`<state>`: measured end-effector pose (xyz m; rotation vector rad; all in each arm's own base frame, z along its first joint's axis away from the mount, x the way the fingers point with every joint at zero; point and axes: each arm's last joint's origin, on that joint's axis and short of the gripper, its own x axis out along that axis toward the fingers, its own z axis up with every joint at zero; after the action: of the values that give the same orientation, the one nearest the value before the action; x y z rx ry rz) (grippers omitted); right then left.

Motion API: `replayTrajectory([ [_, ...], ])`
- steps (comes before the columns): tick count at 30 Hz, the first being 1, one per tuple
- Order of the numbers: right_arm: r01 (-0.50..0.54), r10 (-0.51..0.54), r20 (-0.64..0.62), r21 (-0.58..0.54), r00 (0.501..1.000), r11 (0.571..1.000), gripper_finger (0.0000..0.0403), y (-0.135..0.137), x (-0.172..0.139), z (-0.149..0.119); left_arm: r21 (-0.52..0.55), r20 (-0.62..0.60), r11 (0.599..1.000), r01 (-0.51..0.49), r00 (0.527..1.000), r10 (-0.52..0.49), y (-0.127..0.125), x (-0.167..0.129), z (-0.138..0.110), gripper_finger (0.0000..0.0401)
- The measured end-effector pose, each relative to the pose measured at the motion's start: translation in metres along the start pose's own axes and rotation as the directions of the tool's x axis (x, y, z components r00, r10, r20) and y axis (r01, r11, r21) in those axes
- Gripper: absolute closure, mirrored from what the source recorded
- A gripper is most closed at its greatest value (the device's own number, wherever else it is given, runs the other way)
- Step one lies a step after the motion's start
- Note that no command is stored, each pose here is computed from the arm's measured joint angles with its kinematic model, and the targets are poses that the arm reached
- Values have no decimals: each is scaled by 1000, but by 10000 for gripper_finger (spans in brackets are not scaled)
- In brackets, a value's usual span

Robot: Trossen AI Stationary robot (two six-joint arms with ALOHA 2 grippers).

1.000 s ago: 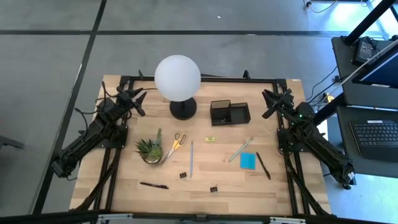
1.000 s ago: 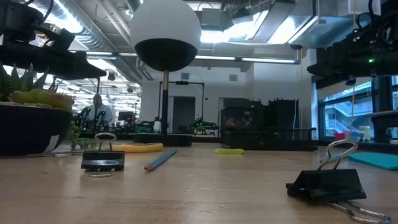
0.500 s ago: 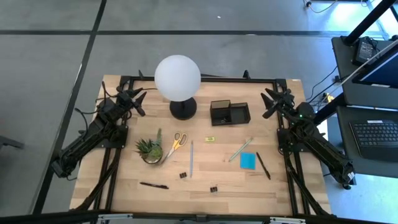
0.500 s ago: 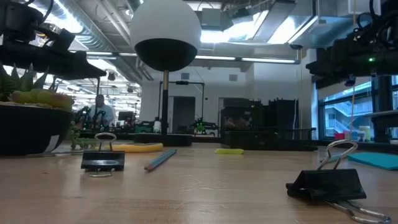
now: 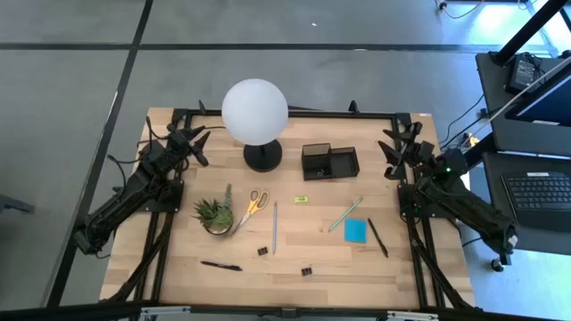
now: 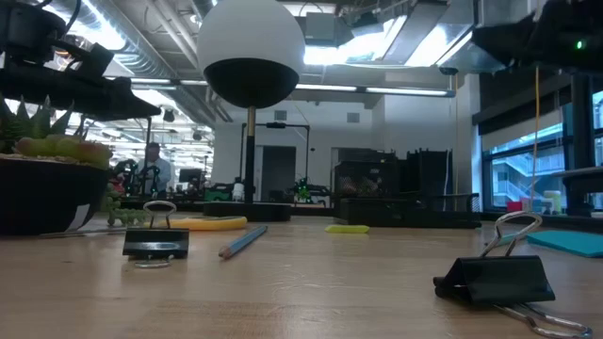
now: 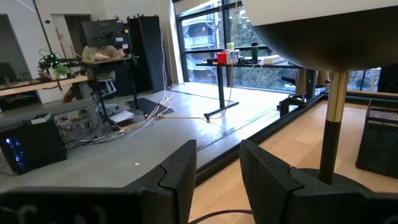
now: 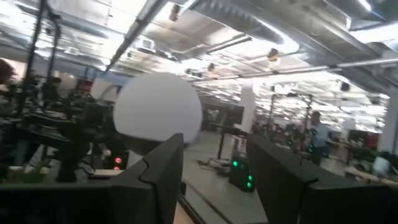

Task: Pick and place office supplies into organizer
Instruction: Put the light blue pencil into the desk organizer

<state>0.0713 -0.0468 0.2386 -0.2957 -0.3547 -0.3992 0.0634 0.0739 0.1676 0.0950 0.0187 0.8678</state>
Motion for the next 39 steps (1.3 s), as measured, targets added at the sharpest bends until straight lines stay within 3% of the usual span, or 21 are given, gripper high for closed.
replayTrajectory([
  [4,-56,54,-43,-39,998,998,224,-2,15,23,0,0,1000,0,1000,0,0,0,0,283],
  [11,-165,160,-302,10,940,986,229,-7,55,42,0,1,1000,0,1000,0,0,0,0,281],
  [21,-311,336,-596,149,729,939,237,0,102,48,0,0,1000,0,1000,0,0,0,0,285],
  [32,-424,500,-691,299,522,855,238,25,128,55,0,-1,1000,0,1000,0,0,0,0,287],
  [39,-436,455,-816,286,356,853,238,47,134,37,11,-1,1000,-1,1000,1,0,0,0,287],
])
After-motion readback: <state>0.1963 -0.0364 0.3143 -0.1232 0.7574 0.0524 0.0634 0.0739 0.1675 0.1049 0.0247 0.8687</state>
